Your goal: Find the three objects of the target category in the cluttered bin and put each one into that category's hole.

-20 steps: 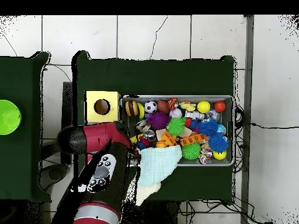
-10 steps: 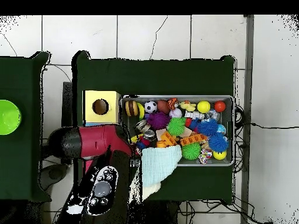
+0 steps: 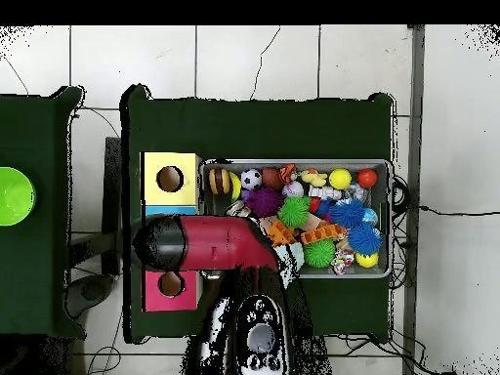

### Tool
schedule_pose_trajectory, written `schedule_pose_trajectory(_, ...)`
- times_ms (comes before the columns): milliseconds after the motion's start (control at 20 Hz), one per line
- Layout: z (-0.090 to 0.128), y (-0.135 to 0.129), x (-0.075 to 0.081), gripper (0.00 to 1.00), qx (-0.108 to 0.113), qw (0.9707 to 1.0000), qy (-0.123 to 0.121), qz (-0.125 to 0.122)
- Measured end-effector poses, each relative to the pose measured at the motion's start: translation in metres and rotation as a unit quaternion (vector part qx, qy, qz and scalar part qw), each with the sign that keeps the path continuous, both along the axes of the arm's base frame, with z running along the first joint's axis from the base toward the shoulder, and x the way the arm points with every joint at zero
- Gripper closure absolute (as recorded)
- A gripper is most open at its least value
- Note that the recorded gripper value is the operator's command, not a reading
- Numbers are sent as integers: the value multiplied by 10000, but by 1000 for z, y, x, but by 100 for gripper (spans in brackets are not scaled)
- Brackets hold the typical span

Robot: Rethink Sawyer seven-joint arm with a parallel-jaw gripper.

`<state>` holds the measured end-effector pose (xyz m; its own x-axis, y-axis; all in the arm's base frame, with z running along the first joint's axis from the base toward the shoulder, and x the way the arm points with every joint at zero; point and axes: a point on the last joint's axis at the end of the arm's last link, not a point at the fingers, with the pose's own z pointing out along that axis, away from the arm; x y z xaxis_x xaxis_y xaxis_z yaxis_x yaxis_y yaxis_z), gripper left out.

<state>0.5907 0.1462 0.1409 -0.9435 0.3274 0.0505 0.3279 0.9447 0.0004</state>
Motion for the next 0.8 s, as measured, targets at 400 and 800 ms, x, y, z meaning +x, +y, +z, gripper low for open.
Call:
schedule_pose_trajectory(400, 65, -201, 18, 100, -155, 9976, -634, 226)
schedule_pose_trajectory(800, 64, -310, -7, 0, -721, 9833, -594, 1564)
